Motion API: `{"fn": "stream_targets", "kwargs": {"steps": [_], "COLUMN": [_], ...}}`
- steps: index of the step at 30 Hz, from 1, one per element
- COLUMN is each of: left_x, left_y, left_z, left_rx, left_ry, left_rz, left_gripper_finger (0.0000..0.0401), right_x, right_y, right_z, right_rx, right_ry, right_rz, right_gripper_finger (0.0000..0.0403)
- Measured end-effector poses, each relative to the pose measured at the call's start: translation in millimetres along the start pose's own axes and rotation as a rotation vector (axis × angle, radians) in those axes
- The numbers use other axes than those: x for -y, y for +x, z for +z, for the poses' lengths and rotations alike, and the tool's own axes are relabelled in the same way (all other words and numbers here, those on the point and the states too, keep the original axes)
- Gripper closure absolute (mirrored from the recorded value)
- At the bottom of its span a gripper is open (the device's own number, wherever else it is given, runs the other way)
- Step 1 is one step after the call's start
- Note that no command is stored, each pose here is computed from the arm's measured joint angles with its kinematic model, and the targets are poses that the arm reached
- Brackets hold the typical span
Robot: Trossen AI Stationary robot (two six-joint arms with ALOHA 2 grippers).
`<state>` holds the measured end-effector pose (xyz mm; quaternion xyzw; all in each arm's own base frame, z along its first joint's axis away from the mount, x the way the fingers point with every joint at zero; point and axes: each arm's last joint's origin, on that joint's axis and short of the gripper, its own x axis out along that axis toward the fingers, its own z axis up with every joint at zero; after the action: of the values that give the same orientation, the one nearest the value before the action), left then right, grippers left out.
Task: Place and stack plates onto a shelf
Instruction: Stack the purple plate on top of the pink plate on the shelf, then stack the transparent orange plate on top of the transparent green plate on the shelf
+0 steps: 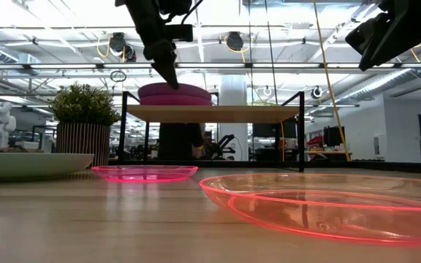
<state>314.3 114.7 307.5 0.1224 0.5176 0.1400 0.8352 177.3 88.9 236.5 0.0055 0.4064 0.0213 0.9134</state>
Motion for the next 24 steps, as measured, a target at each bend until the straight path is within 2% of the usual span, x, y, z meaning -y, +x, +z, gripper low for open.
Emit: {"fn": "stream_targets", "kwargs": {"steps": [12, 21, 24], "left_x": [-2.1, -6.6, -5.6], "left_y": [0.3, 0.8, 0.6], "left_z": [0.9, 0.3, -0.2], "left_rx": [0.015, 0.008, -0.003], "left_ry": [-0.038, -0.132, -0.176], "left_rz": [0.005, 0.058, 0.072], "left_gripper_finger": [0.036, 0.025, 0.0225], "right_x": [0.0, 0.0, 0.0], "right_y": [0.0, 0.0, 0.0], "right_z": [0.0, 0.0, 0.0], "right_rx": [0.0, 0.0, 0.0], "right_ry": [0.002, 0.002, 0.003], "right_rz": [0.0, 0.0, 0.0], "right_gripper_finger": [0.0293, 0.0293, 0.0293]}}
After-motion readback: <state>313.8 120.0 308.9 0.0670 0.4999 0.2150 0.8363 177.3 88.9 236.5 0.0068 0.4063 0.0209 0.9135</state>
